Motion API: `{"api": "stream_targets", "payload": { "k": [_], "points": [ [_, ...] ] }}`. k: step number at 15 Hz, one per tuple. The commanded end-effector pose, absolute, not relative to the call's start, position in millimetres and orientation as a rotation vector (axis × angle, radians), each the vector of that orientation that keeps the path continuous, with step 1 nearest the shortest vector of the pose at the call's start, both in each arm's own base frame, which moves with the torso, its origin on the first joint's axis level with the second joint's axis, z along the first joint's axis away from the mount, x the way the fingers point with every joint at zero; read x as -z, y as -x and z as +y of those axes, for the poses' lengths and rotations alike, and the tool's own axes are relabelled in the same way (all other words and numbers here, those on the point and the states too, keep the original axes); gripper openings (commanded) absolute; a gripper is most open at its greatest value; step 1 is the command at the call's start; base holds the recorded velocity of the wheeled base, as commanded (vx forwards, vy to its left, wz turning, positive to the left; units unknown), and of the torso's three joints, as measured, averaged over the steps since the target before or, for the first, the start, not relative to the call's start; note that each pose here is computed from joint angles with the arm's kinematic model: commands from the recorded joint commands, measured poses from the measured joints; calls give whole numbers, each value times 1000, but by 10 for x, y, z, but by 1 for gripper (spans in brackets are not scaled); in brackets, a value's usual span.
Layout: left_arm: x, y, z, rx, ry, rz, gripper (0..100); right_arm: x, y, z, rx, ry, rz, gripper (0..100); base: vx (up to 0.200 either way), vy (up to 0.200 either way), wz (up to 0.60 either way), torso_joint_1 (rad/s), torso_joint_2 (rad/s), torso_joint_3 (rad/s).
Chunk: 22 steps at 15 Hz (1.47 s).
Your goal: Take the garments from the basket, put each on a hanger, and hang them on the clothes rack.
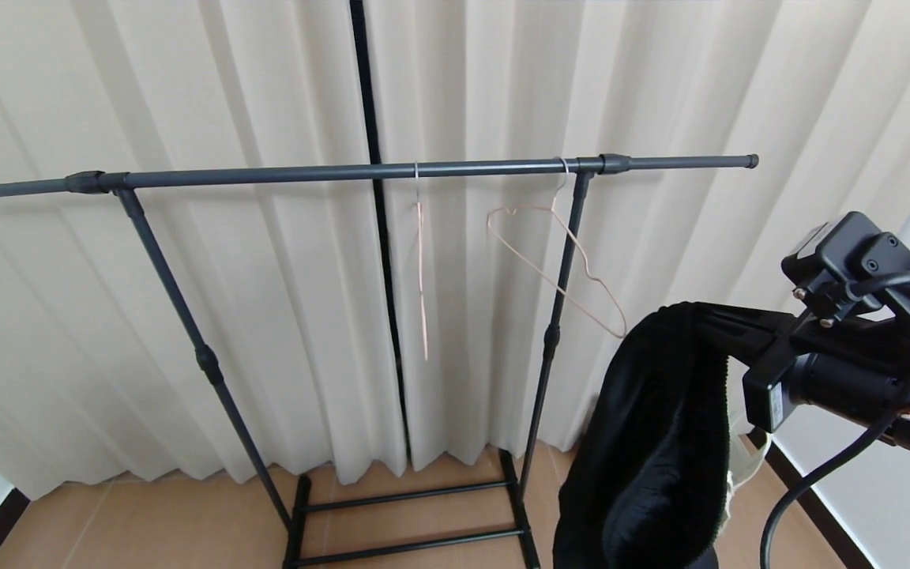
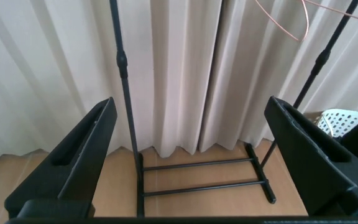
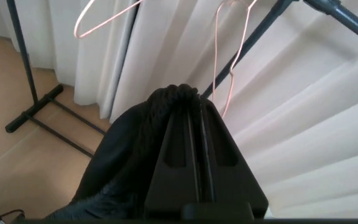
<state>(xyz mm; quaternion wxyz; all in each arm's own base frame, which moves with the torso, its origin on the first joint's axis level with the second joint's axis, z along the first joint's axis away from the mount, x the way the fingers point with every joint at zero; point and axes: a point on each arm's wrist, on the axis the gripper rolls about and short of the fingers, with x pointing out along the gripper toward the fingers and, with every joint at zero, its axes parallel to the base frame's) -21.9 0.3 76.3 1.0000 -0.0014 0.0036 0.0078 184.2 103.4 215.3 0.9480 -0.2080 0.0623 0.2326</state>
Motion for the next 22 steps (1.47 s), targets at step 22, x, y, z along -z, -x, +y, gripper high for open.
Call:
{"api": "stream_targets", "payload": {
  "k": [22],
  "points": [
    [-1835, -759, -280, 308, 485, 640, 100, -2351, -2147, 1653, -432, 105, 325, 0, 0, 0, 27, 0, 0, 0]
  ]
}}
